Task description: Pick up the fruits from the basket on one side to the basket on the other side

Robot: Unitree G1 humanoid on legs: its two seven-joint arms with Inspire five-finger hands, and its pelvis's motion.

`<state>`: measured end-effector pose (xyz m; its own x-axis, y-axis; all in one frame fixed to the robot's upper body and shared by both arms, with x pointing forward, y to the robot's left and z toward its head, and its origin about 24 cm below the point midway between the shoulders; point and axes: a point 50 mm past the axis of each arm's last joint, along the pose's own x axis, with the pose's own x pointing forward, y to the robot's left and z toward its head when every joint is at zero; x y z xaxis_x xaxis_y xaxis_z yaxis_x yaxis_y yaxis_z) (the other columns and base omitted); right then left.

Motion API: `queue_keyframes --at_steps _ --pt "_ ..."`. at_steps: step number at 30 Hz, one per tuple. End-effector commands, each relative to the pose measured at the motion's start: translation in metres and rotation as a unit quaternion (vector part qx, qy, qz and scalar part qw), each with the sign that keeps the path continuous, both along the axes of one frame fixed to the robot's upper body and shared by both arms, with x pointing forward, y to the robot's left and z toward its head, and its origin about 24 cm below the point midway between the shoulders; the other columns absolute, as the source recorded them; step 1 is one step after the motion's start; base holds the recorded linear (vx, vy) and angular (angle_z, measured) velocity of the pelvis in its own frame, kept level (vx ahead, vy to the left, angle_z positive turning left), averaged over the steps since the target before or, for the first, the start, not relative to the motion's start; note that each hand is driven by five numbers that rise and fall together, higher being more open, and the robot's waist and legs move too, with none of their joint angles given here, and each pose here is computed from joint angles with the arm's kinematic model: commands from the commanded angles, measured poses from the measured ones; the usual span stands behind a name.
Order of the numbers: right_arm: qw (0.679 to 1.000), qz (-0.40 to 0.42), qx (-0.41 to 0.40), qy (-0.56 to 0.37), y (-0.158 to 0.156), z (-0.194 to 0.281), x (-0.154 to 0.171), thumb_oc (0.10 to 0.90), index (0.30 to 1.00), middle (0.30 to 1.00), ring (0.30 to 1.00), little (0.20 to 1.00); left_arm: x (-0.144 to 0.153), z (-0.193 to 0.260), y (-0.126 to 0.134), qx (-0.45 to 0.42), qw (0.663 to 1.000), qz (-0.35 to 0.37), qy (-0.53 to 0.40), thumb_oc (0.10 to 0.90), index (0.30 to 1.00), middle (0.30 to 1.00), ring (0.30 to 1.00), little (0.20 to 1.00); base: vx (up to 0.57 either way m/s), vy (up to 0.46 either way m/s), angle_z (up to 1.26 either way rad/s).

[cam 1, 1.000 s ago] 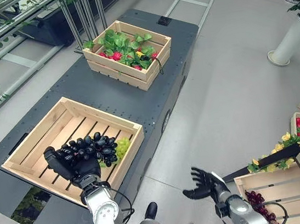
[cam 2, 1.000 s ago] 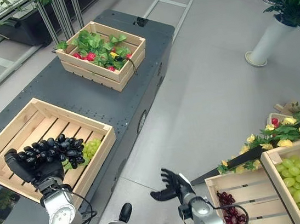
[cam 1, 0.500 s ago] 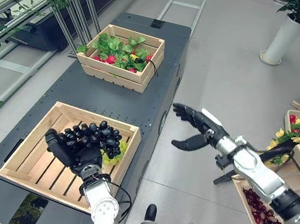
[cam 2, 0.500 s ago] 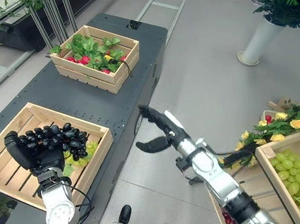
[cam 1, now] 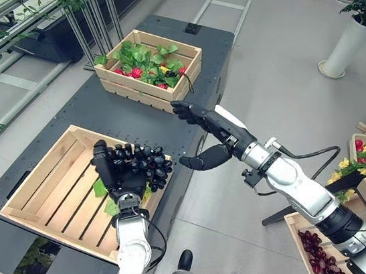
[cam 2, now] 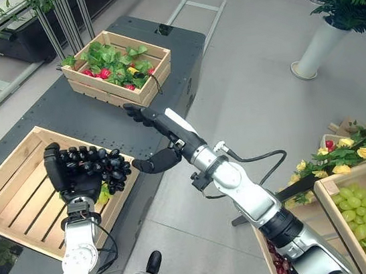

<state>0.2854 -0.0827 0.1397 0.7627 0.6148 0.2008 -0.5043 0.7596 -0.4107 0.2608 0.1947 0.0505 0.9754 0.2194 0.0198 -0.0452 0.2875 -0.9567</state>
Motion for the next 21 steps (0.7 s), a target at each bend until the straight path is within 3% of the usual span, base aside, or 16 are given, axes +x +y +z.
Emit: queue_keyframes --at_steps 1,21 --pt "0.996 0.027 0.054 -0.071 0.015 0.031 -0.008 0.8 0.9 0.9 0.9 0.9 0.018 0.059 -0.028 0.045 0.985 -0.07 -0.152 0.4 0.3 0.3 0.3 0.3 0.0 -0.013 -0.05" --pt "0.997 0.044 0.053 0.035 -0.013 0.005 -0.019 0.8 0.9 0.9 0.9 0.9 0.02 0.084 -0.054 0.036 0.968 -0.141 -0.205 0.4 0.3 0.3 0.3 0.3 0.01 -0.011 -0.08"
